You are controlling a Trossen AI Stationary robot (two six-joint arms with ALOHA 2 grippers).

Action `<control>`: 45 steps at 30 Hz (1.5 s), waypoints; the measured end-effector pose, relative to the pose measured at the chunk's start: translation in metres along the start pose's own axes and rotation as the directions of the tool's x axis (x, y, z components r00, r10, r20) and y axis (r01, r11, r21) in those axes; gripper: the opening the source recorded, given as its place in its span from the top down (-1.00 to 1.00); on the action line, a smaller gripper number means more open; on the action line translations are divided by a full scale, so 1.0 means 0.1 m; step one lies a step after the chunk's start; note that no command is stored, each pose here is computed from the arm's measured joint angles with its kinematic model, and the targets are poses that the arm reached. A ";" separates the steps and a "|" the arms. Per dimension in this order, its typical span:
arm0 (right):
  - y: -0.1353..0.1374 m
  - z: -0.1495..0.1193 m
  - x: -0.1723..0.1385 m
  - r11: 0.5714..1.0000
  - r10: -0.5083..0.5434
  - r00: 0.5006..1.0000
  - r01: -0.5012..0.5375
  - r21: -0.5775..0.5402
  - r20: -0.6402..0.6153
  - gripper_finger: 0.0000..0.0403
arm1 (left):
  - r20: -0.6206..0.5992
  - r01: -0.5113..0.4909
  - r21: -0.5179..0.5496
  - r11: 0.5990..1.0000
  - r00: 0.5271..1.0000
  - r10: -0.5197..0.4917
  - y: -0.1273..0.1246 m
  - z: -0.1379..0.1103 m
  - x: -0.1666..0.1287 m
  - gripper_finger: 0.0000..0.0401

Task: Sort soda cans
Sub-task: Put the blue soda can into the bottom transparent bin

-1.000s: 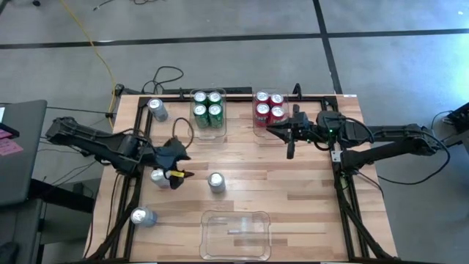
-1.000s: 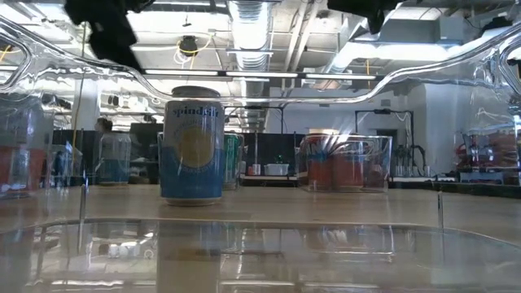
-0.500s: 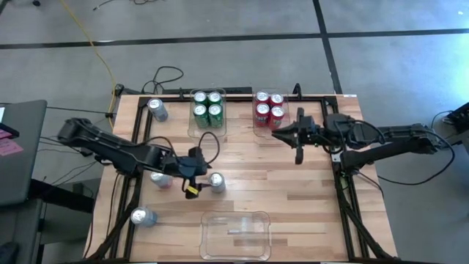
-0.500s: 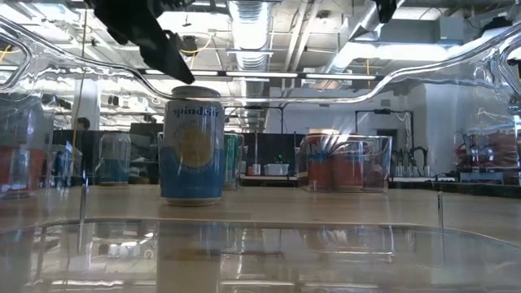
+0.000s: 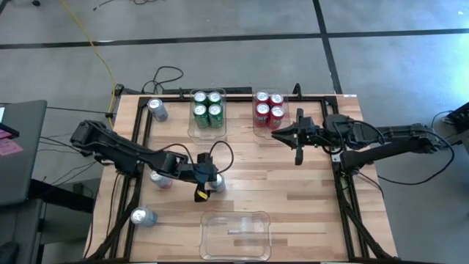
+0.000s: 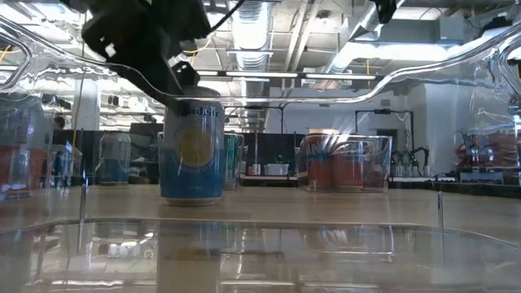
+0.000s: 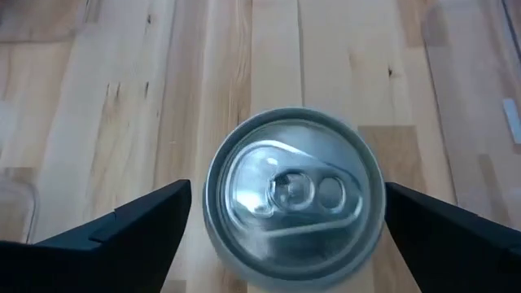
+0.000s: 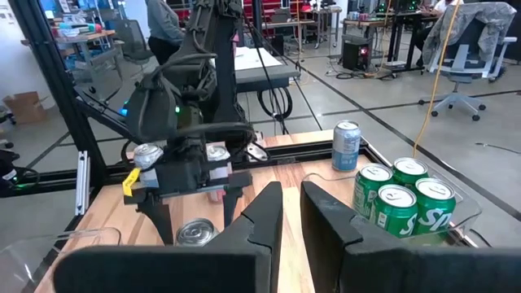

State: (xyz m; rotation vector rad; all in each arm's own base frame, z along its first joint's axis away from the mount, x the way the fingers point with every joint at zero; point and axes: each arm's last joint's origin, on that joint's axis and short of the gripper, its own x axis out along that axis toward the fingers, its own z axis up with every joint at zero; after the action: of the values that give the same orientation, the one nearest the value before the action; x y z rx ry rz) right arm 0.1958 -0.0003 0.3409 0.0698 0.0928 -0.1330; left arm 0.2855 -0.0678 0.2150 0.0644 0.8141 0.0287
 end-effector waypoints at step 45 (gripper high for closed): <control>-0.14 -0.09 -0.04 0.996 -0.094 0.990 0.093 -0.013 -0.104 0.67 | 0.171 0.212 0.008 0.977 0.963 -0.211 -0.68 0.99 -1.24 -0.40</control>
State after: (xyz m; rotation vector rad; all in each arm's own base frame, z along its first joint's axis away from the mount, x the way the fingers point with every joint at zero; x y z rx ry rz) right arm 0.1889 -0.0131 0.3318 0.0646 0.2012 -0.2224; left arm 0.2728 -0.1463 0.3679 -0.0302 0.6457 -0.1728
